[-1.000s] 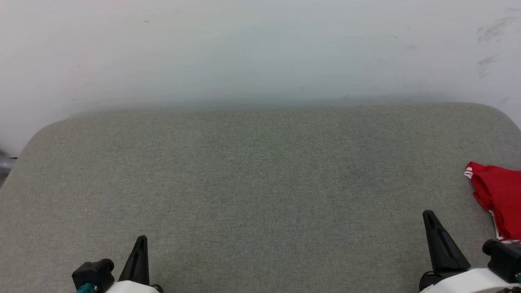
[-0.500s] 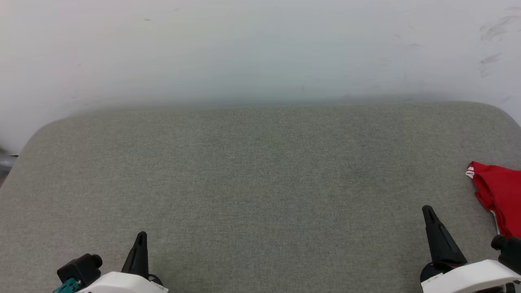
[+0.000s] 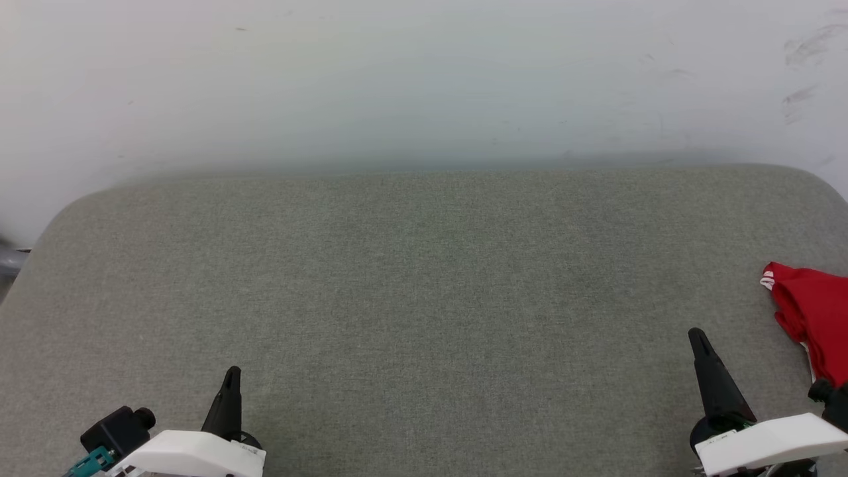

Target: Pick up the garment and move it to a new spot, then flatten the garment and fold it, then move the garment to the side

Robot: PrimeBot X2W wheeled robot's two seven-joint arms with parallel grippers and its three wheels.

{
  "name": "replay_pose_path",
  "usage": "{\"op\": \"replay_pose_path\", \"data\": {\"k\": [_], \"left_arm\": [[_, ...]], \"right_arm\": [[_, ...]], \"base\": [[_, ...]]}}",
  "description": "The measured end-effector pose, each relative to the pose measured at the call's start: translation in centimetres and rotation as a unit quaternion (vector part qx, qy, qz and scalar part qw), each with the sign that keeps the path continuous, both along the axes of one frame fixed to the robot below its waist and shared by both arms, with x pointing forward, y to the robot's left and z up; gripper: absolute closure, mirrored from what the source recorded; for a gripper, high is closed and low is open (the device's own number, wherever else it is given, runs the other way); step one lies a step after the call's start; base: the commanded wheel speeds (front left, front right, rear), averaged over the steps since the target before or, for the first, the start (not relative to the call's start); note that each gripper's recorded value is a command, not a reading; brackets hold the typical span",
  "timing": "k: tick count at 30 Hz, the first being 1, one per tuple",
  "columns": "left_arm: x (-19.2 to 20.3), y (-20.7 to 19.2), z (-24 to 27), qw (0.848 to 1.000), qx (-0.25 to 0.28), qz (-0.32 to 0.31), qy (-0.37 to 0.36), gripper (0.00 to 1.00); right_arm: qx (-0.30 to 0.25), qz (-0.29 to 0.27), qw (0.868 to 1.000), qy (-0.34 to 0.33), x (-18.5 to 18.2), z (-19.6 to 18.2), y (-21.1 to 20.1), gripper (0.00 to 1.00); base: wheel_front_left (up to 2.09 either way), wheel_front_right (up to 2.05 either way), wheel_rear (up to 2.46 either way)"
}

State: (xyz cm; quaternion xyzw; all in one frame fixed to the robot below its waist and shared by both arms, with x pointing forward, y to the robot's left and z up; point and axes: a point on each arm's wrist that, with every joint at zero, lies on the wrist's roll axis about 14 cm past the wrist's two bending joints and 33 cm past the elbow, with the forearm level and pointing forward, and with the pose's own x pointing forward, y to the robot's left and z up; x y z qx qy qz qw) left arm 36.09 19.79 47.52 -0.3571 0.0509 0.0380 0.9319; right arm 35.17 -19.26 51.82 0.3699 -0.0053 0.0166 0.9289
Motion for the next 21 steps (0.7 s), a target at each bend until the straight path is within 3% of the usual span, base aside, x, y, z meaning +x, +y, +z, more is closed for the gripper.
{"op": "replay_pose_path", "data": {"k": [21], "left_arm": [[0.9,0.1,0.6,0.99,-0.144,0.011,-0.007,1.0]], "right_arm": [[0.138,-0.001,0.99,0.008,1.3,-0.4,-0.2,1.0]], "base": [[0.0,0.0,0.0]]}}
